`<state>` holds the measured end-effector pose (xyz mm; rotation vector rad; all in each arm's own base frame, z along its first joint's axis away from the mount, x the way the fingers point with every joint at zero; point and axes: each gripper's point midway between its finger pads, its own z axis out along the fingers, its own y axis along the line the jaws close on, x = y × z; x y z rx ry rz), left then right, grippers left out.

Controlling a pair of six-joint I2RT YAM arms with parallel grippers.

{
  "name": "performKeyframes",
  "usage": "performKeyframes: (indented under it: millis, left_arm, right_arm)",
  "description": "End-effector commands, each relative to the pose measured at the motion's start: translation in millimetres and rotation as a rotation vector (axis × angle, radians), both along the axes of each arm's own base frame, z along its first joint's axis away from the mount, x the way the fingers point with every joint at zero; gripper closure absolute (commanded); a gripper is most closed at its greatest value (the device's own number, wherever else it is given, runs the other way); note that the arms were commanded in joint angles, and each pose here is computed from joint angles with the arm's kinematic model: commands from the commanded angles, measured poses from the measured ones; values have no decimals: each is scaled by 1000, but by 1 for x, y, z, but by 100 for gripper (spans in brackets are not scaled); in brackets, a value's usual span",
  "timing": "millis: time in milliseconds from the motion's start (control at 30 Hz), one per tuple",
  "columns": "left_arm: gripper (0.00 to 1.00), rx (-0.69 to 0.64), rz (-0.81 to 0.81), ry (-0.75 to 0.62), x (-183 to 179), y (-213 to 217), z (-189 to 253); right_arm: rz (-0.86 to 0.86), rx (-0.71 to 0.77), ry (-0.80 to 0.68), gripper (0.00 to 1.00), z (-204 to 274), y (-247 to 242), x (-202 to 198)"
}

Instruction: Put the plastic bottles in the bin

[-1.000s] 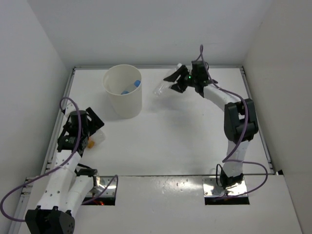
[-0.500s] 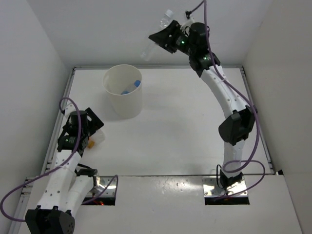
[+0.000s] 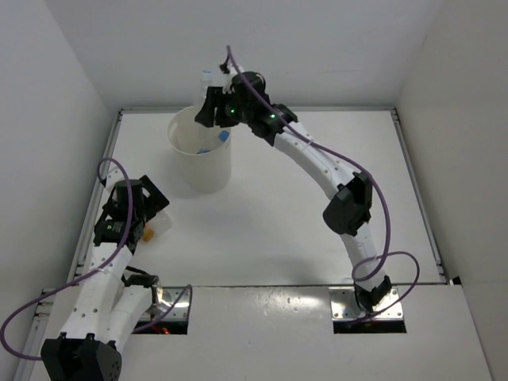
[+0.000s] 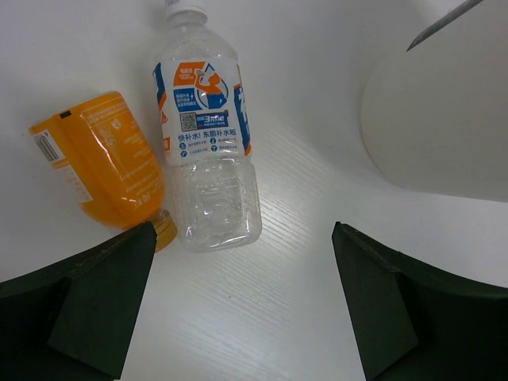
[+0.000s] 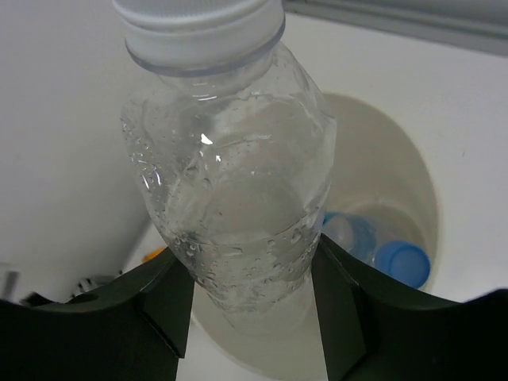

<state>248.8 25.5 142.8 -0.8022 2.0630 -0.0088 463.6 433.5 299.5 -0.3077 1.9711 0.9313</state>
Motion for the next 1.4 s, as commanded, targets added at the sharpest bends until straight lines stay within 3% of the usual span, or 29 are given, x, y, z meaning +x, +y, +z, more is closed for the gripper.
performKeyframes:
  millis: [0, 133, 300, 567, 667, 900, 1367]
  left_arm:
    - [0, 3, -5, -52, 8, -1, 16]
    - [0, 3, -5, -52, 8, -1, 16]
    - [0, 3, -5, -52, 8, -1, 16]
    - [0, 9, 2, -52, 8, 0, 16]
    - [0, 8, 17, -44, 6, 2, 14]
    - [0, -13, 87, 3, 5, 8, 4]
    - [0, -129, 220, 157, 19, 19, -43]
  right_arm:
    - [-21, -52, -91, 95, 14, 3, -2]
    - [-6, -61, -85, 79, 5, 17, -8]
    - [-9, -46, -97, 0, 14, 24, -15]
    - [-143, 86, -241, 0, 110, -9, -8]
    - [-175, 91, -266, 0, 124, -23, -8]
    - [-155, 33, -204, 0, 94, -28, -12]
    - [-92, 92, -168, 0, 109, -32, -34]
